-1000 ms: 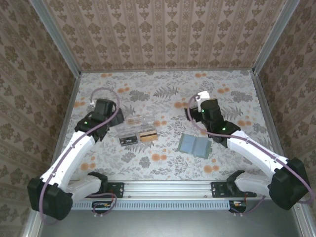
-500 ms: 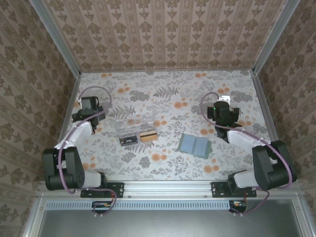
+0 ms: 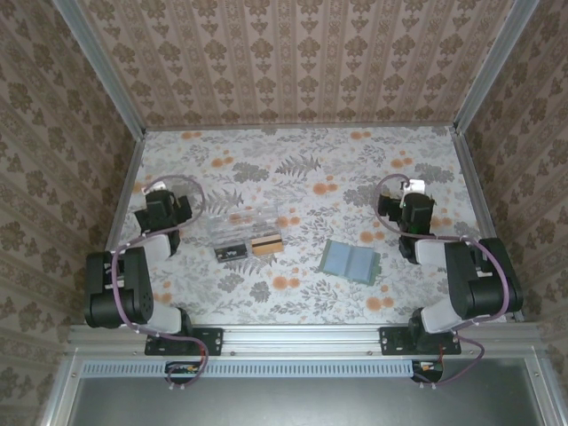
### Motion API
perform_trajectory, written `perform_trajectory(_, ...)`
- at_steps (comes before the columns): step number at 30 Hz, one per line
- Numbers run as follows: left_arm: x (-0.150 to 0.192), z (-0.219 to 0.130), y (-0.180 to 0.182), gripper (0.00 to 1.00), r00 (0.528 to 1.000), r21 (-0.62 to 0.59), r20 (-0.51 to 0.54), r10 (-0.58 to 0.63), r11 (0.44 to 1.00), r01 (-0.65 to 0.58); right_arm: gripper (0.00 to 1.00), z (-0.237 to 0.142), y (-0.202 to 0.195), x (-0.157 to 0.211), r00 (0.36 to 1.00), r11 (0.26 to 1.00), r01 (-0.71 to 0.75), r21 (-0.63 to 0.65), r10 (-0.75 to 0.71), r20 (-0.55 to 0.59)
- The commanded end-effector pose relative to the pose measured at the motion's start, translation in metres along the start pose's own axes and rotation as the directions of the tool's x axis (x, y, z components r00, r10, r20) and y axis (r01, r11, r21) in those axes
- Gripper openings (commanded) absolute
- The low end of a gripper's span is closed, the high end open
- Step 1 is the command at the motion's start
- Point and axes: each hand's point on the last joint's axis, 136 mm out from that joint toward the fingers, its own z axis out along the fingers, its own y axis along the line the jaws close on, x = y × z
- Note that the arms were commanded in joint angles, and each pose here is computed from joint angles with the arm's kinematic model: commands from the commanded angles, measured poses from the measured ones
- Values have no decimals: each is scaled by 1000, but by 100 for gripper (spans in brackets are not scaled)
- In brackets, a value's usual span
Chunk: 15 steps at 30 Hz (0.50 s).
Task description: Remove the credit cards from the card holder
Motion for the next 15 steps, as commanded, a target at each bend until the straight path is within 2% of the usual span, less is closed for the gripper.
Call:
perform_trajectory(1,-24,-2,-19,100,995,87,99,11,996,-20,100,-2,16,-12,997,996,10,-93,-3,74)
perform_trajectory(4,-24,-5,-44,100,989,186,127,79,977,-102,100,-2,16,-12,997,995,8,-97,-1,78)
perform_trajectory(7,-12,-10,-71,100,964,263,217,156,941,-212,100,-2,16,-12,997,995,9,-97,-2,80)
perform_trajectory(8,-11,-12,-71,100,956,253,249,156,942,-219,100,-2,16,-12,997,995,8,-98,-1,78)
perform_trajectory(9,-11,-11,-65,100,960,210,238,151,956,-202,100,-2,16,-12,997,995,9,-96,-1,81)
perform_trajectory(15,-11,-9,-62,100,964,204,228,140,961,-187,100,-2,16,-12,997,996,12,-91,-4,82)
